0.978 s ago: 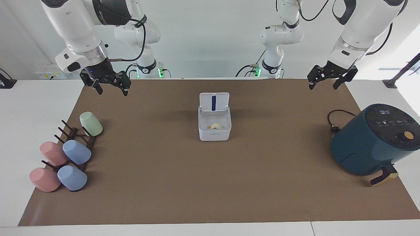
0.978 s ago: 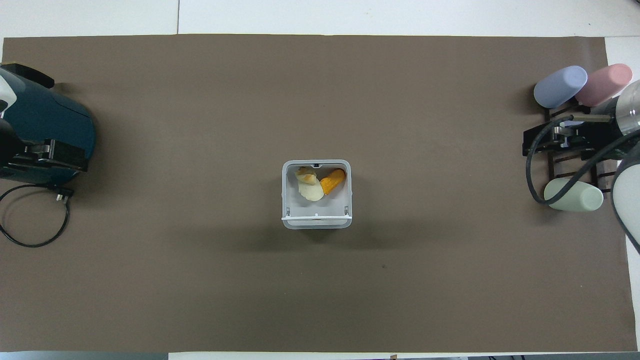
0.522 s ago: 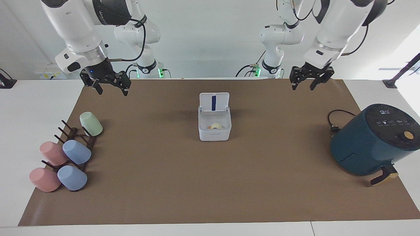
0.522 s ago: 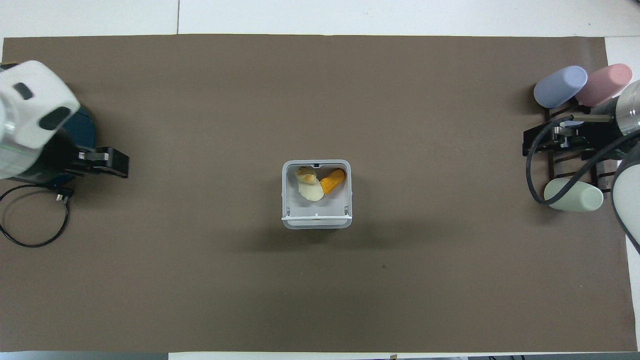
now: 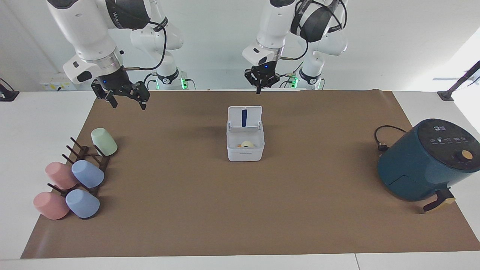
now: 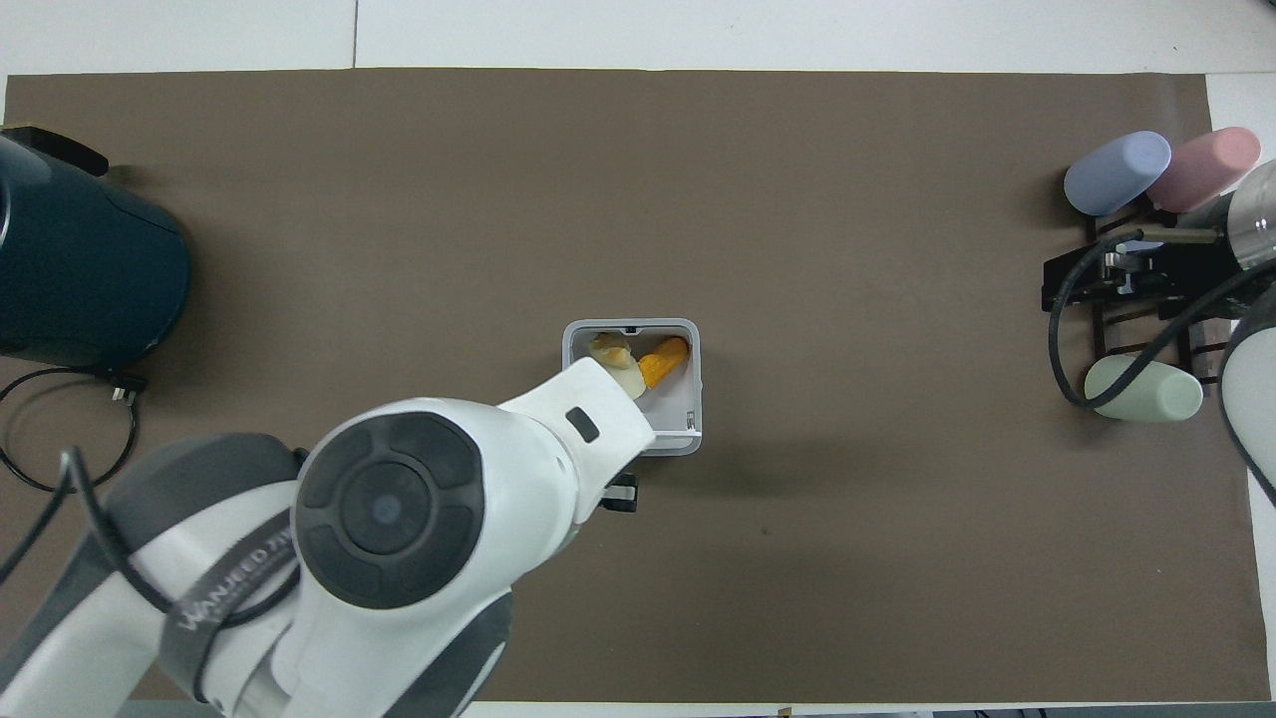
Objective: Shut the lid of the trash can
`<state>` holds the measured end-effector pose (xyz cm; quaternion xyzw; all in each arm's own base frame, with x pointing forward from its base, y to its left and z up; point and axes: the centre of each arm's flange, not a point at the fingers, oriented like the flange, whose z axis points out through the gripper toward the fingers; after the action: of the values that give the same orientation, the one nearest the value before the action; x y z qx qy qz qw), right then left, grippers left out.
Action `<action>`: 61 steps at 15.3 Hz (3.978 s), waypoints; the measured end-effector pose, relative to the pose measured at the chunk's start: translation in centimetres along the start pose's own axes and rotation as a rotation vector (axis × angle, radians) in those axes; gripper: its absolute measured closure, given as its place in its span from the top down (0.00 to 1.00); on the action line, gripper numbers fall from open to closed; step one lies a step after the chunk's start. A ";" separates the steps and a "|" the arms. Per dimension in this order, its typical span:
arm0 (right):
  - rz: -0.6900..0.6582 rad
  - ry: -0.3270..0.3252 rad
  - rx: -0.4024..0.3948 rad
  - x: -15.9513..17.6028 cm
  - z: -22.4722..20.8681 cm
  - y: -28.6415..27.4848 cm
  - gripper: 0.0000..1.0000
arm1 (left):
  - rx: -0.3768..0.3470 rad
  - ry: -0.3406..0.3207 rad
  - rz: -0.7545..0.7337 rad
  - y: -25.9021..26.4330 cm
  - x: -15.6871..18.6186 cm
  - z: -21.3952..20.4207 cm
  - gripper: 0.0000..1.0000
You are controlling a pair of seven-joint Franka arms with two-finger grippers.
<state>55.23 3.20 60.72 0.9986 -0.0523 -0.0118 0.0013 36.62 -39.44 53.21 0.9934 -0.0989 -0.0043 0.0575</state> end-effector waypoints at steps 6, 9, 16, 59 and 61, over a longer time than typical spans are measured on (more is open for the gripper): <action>0.000 0.000 0.000 0.0 0.0 0.0 1.00 | -0.049 0.046 -0.050 0.4 2.7 4.1 0.01; 0.000 0.000 0.000 0.0 0.0 0.0 1.00 | -0.083 0.090 -0.101 -1.4 4.9 3.7 0.01; 0.000 0.000 0.000 0.0 0.0 0.0 1.00 | -0.115 0.144 -0.194 -4.5 10.8 4.9 0.01; 0.000 0.000 0.000 0.0 0.0 0.0 1.00 | -0.028 -0.008 -0.152 -32.7 15.8 -6.2 0.48; 0.000 0.000 0.000 0.0 0.0 0.0 1.00 | -0.011 -0.033 -0.137 -35.3 14.3 -7.7 0.68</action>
<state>55.23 3.20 60.72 0.9986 -0.0523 -0.0118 0.0013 57.74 -6.96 56.87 0.9973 -0.0313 -0.0252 0.0608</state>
